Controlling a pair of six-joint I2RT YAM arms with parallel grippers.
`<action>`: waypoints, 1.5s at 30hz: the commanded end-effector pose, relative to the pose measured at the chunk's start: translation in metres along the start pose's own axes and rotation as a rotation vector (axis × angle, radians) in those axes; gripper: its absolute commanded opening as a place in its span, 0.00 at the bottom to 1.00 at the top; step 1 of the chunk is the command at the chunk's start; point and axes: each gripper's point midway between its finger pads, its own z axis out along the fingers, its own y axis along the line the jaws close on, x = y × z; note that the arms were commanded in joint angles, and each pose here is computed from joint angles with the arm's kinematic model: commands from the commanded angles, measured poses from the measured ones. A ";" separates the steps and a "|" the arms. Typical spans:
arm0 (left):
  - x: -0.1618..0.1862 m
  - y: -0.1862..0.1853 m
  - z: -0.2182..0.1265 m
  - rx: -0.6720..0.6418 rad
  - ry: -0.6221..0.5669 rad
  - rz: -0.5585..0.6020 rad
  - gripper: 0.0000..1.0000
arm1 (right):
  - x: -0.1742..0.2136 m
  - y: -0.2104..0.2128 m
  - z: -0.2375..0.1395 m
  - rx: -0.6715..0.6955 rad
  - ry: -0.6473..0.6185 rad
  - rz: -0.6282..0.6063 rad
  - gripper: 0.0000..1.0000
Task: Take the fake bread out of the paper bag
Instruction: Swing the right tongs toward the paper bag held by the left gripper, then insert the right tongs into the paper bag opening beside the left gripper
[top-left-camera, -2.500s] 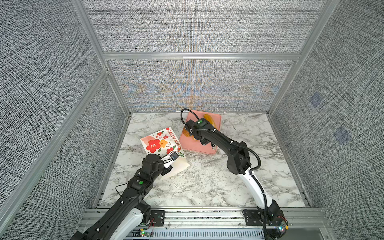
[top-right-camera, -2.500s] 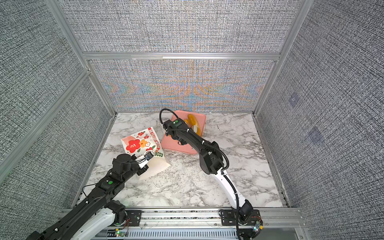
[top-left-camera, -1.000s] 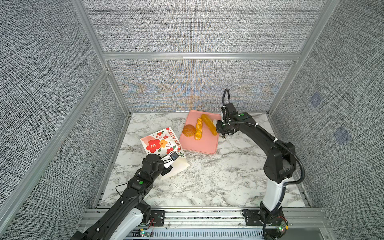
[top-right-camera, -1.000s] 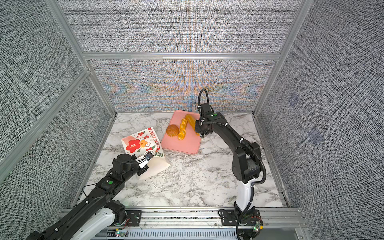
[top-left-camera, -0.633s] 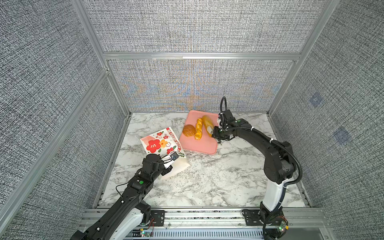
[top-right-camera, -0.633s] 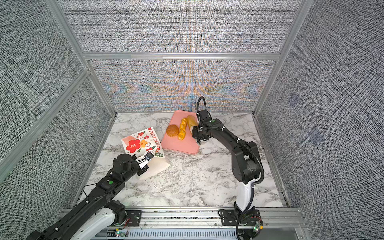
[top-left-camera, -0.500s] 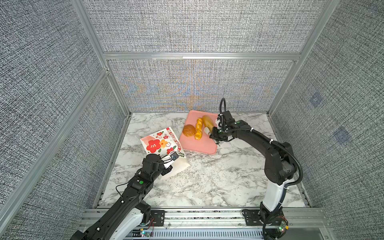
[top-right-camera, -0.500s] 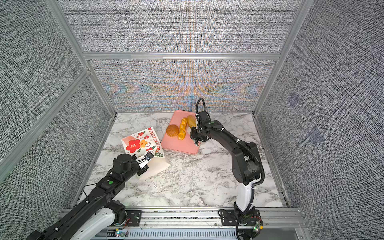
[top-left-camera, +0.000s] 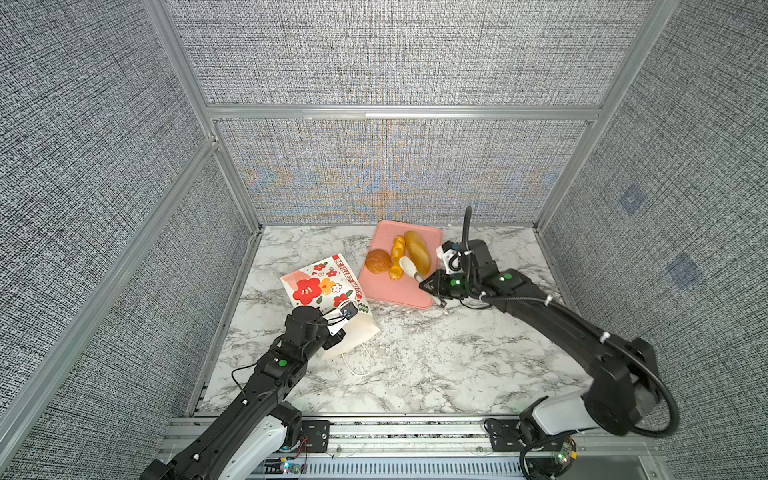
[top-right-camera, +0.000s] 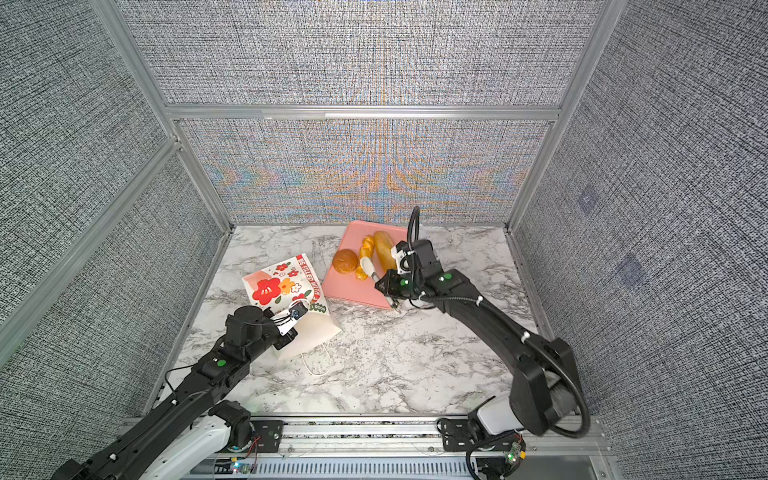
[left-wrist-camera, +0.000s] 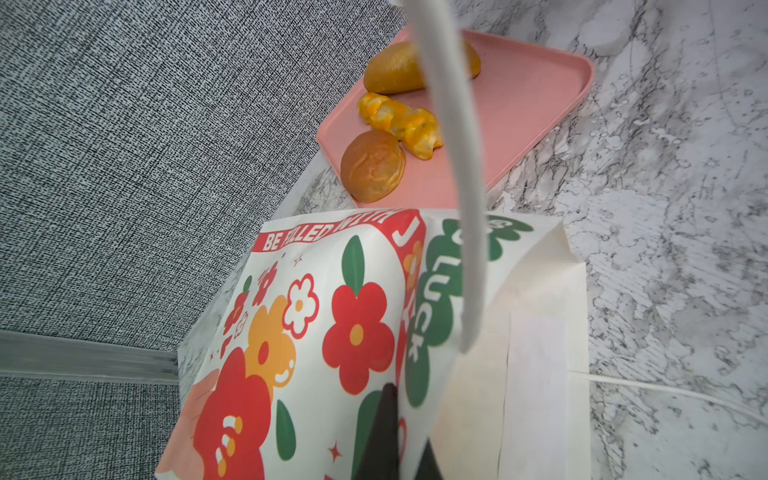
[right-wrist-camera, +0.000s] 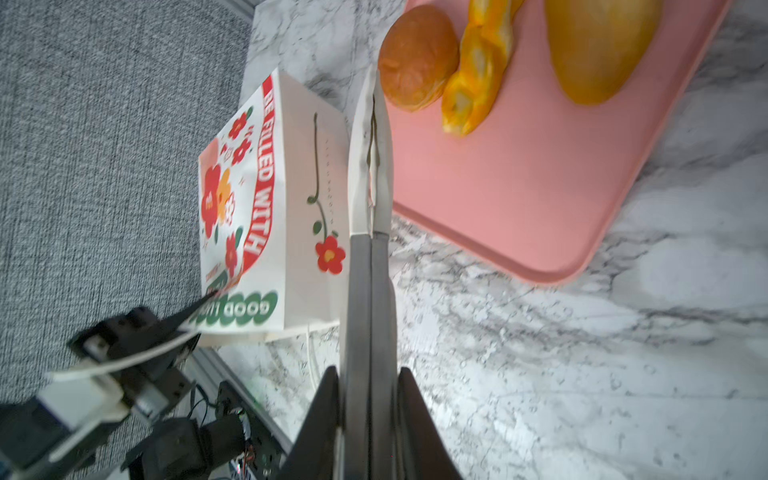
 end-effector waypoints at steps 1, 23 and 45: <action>-0.003 0.002 0.001 0.007 0.006 0.016 0.00 | 0.030 0.015 -0.017 -0.045 -0.017 0.033 0.00; 0.002 0.024 0.022 -0.063 0.105 -0.066 0.00 | 0.126 0.108 0.061 -0.468 0.095 0.194 0.15; -0.004 0.032 0.016 -0.102 0.087 -0.067 0.00 | 0.127 0.121 0.109 -0.533 0.192 0.249 0.38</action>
